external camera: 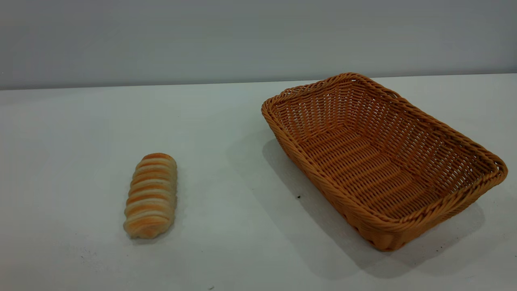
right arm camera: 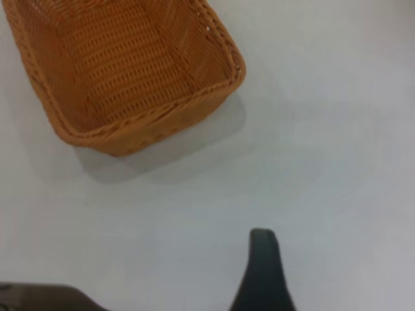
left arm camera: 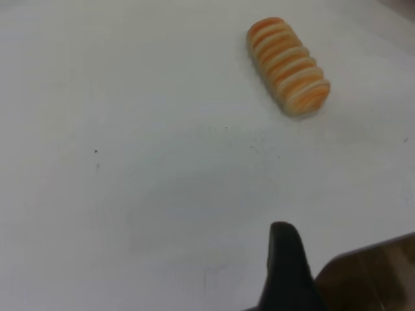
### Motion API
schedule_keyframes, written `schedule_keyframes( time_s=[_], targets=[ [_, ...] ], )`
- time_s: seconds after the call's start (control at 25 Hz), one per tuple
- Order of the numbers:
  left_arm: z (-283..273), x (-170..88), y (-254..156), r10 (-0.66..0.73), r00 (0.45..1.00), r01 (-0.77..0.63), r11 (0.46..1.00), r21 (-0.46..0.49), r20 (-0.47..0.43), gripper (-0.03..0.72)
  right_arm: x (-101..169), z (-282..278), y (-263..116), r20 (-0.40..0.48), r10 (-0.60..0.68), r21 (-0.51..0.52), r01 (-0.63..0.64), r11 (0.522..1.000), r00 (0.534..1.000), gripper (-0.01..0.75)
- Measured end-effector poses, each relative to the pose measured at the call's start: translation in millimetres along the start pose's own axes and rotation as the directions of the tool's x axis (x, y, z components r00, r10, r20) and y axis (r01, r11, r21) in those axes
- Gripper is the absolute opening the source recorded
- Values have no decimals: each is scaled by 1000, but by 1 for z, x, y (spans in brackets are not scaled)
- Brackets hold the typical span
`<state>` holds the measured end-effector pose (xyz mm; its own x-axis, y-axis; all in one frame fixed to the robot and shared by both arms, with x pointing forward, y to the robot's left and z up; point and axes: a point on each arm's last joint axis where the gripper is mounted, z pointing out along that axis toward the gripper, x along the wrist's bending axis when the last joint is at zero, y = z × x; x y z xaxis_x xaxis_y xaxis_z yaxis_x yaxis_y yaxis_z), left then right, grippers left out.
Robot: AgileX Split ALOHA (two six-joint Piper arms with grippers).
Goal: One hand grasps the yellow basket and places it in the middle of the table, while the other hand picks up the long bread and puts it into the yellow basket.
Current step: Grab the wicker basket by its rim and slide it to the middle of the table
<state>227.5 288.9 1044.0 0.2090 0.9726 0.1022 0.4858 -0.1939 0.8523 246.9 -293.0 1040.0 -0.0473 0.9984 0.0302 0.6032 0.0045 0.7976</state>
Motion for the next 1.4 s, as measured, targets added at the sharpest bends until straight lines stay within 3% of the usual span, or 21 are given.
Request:
schedule_keyframes(
  time_s=[0.6, 0.76, 1.0, 1.12, 1.4],
  targets=[
    [-1, 2, -1, 53, 993, -52, 999, -14, 102, 549, 2, -1, 0, -88, -47, 1, 47, 999, 995, 585],
    [2, 8, 5, -37, 998, 37, 999, -4, 45, 518, 3, 0, 0, -136, 3, 13, -1, 1000, 991, 585],
    [34, 17, 41, -171, 985, 171, 985, 4, 6, 476, 4, 17, 23, -111, 109, 48, -105, 993, 988, 585],
    [65, 21, 57, -189, 982, 189, 980, 69, -1, 473, 7, 36, 40, -112, 154, 66, -147, 987, 982, 585],
    [138, 21, 71, -274, 962, 266, 941, 209, 12, 472, 20, 103, 63, -101, 300, 267, -264, 927, 949, 585]
  ],
)
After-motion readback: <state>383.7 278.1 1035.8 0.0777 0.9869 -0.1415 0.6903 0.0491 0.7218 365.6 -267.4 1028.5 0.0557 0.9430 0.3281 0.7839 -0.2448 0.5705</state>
